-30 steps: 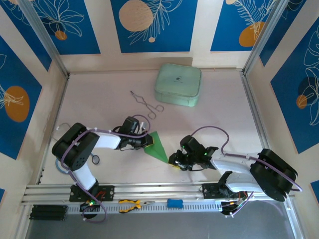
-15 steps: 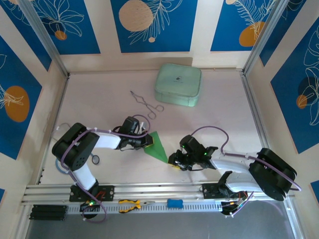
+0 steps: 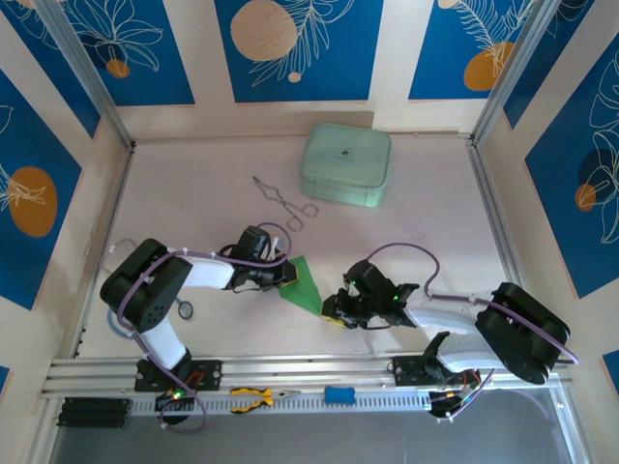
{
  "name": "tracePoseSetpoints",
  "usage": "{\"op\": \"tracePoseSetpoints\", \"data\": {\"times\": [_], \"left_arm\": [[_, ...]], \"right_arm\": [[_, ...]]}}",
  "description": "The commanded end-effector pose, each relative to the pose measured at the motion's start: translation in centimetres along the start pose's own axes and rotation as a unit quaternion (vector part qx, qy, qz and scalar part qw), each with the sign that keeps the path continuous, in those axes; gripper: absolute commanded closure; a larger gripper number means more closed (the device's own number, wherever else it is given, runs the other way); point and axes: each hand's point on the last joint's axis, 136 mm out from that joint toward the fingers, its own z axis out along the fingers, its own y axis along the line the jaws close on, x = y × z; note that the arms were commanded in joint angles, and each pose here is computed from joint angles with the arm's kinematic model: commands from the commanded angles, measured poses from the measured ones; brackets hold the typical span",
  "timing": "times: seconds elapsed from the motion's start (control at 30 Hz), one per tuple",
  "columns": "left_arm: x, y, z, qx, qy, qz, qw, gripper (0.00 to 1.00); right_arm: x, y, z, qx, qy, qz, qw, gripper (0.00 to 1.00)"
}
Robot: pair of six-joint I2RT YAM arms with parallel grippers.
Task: Fold a paper plane with a square sheet of paper (pick it up from the middle)
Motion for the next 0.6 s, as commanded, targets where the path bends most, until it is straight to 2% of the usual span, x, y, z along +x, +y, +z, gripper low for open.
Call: {"op": "tracePoseSetpoints", "data": {"times": [0.0, 0.57], "left_arm": [[0.5, 1.9, -0.3, -0.038, 0.006, -0.026, 0.999, 1.00], [0.3, 1.4, -0.5, -0.034, 0.005, -0.025, 0.999, 1.00]], "right_arm": [[-0.1, 1.2, 0.1, -0.019, 0.001, -0.012, 1.000, 0.68], [-1.4, 1.9, 0.3, -0.055, -0.013, -0.028, 0.998, 0.67]]}}
